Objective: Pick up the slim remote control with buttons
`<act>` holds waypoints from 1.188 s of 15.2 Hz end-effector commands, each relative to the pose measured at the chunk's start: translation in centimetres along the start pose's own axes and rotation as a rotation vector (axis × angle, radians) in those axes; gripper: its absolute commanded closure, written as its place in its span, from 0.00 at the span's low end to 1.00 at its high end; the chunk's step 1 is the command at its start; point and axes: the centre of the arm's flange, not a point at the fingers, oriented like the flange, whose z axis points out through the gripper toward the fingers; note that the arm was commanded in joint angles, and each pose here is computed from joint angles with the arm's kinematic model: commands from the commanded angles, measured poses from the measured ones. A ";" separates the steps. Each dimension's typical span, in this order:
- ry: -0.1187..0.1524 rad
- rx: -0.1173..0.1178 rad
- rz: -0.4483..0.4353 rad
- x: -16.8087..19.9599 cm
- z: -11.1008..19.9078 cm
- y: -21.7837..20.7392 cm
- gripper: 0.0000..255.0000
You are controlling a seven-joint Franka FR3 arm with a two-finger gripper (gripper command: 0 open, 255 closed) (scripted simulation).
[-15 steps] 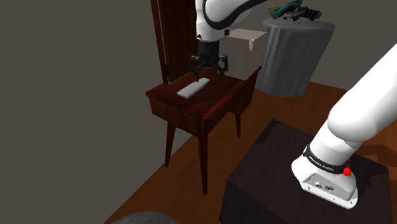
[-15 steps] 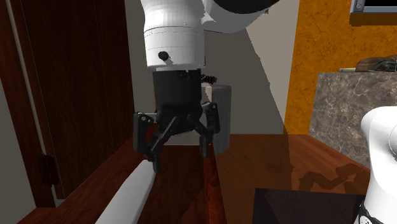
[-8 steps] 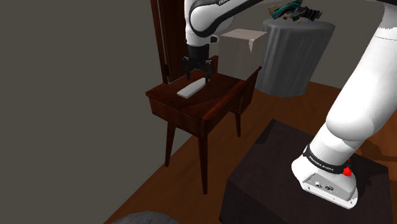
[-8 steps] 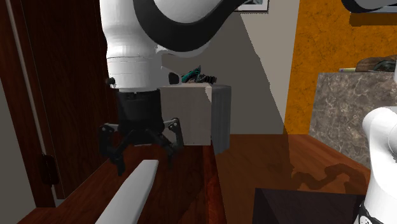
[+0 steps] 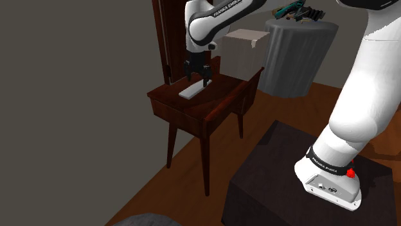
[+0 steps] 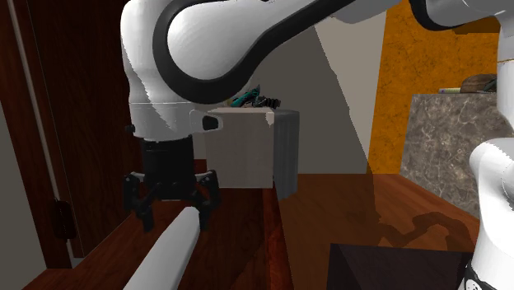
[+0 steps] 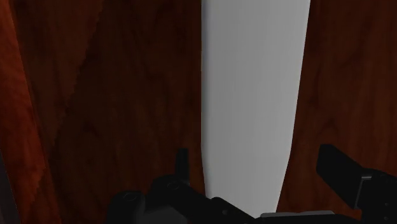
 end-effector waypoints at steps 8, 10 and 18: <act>0.000 0.000 0.001 0.0 1.9 0.1 1.00; 0.000 0.000 0.001 0.1 1.9 0.0 1.00; 0.000 0.000 0.001 0.0 -0.3 0.1 1.00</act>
